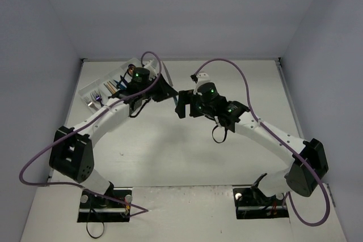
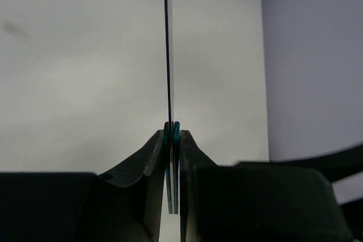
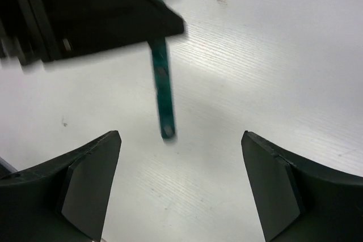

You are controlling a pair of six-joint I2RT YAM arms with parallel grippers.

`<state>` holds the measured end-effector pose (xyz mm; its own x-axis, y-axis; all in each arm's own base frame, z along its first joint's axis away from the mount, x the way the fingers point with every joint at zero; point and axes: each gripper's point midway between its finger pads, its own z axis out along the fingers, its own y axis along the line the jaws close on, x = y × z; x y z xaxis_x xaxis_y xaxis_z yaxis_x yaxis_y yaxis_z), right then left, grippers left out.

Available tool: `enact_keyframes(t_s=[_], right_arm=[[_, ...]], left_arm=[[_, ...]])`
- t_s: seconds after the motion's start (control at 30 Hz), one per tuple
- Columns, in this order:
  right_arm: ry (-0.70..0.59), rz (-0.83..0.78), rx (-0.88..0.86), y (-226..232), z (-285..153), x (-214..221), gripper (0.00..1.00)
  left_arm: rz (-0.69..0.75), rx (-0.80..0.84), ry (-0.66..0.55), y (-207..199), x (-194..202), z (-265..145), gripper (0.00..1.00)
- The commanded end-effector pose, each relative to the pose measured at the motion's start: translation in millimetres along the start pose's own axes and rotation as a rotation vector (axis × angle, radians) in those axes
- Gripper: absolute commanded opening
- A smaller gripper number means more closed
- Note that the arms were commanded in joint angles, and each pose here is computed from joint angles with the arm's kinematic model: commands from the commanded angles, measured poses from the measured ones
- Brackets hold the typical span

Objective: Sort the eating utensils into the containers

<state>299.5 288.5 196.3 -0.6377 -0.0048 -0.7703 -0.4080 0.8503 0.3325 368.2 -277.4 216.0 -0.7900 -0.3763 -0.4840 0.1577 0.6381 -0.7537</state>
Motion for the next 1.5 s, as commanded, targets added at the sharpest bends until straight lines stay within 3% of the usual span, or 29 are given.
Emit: enact_keyframes(t_s=[0.0,0.2,0.33,0.53,0.7,0.93,1.2,1.33,1.47], right_arm=[[-0.125,0.035,0.053,-23,-25,-25,0.87],[-0.119,0.075,0.155,-65,-49,-12,0.89],[-0.132,0.101,0.203,-84,-66,-7,0.90],[-0.149,0.108,0.253,-96,-83,-6,0.93],[-0.170,0.100,0.263,-98,-92,-11,0.99],[-0.223,0.075,0.335,-107,-117,-28,1.00],[-0.408,0.065,0.460,-121,-189,-65,1.00],[-0.530,0.052,0.519,-127,-236,-84,1.00],[-0.592,0.016,0.606,-139,-267,-90,1.00]], left_arm=[[-0.027,-0.129,-0.150,69,-73,-11,0.00],[-0.136,-0.337,-0.201,178,-137,-20,0.02],[-0.169,-0.405,-0.211,219,-169,-14,0.05],[-0.199,-0.499,-0.211,258,-196,-10,0.33],[-0.157,-0.499,-0.252,241,-213,-23,0.49],[0.033,-0.489,-0.289,167,-211,-86,0.51],[0.328,-0.627,-0.447,96,-156,-233,0.57],[0.411,-0.757,-0.610,77,-122,-316,0.65],[0.420,-0.867,-0.699,80,-83,-366,0.74]])
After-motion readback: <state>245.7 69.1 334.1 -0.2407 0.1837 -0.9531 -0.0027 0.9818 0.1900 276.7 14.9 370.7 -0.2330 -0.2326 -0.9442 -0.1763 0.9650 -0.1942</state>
